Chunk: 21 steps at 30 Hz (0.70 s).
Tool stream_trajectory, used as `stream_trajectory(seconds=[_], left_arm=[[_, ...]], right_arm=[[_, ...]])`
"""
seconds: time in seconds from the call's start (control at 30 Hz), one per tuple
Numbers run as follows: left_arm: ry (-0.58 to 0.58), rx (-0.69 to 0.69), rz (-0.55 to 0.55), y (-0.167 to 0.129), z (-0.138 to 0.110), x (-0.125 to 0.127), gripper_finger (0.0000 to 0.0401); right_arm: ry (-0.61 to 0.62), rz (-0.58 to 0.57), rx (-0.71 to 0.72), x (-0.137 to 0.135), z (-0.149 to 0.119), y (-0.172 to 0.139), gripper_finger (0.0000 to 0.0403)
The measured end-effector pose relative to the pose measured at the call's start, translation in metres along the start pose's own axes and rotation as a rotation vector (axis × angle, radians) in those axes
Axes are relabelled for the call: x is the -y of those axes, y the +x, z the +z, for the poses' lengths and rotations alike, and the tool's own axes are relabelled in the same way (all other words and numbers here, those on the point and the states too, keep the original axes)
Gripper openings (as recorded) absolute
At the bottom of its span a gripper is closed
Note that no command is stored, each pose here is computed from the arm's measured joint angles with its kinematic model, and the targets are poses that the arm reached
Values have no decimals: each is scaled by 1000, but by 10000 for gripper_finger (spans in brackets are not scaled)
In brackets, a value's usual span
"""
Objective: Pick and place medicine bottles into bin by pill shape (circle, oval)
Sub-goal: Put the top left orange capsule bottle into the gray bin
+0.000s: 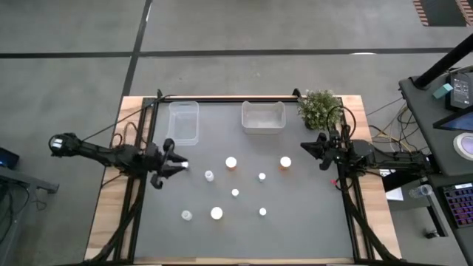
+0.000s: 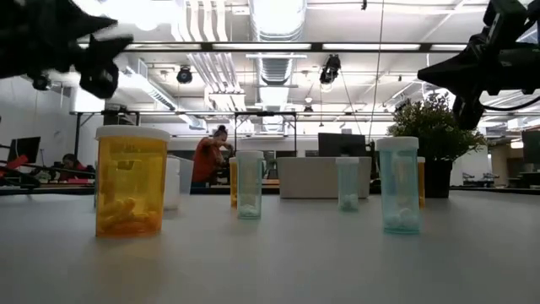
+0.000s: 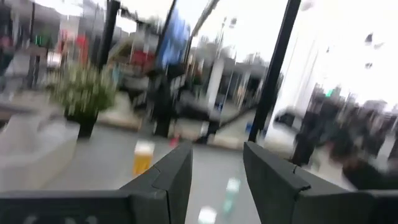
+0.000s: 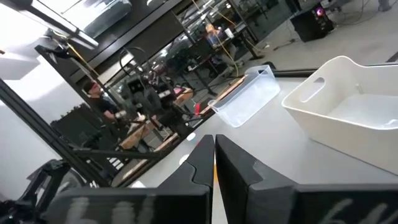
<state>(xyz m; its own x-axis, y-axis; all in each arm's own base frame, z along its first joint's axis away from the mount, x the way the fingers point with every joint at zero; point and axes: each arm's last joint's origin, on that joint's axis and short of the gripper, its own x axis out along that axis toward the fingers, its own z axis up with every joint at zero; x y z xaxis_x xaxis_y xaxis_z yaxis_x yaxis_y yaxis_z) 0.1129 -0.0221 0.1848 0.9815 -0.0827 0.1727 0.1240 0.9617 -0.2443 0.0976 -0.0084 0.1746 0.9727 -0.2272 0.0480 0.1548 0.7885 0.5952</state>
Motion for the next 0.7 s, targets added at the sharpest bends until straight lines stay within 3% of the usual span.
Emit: stream_trajectory(seconds=[0.2,0.3,0.5,0.7], left_arm=[[-29,232,-51,-2,22,5,129],[40,317,-57,-5,30,6,129],[219,393,-30,-7,37,7,129],[246,412,-1,-8,38,7,129]], right_arm=[[-45,-49,34,1,1,0,9],[-50,-71,78,1,4,0,9],[-162,-27,192,-6,14,1,9],[-264,14,299,-15,24,6,9]])
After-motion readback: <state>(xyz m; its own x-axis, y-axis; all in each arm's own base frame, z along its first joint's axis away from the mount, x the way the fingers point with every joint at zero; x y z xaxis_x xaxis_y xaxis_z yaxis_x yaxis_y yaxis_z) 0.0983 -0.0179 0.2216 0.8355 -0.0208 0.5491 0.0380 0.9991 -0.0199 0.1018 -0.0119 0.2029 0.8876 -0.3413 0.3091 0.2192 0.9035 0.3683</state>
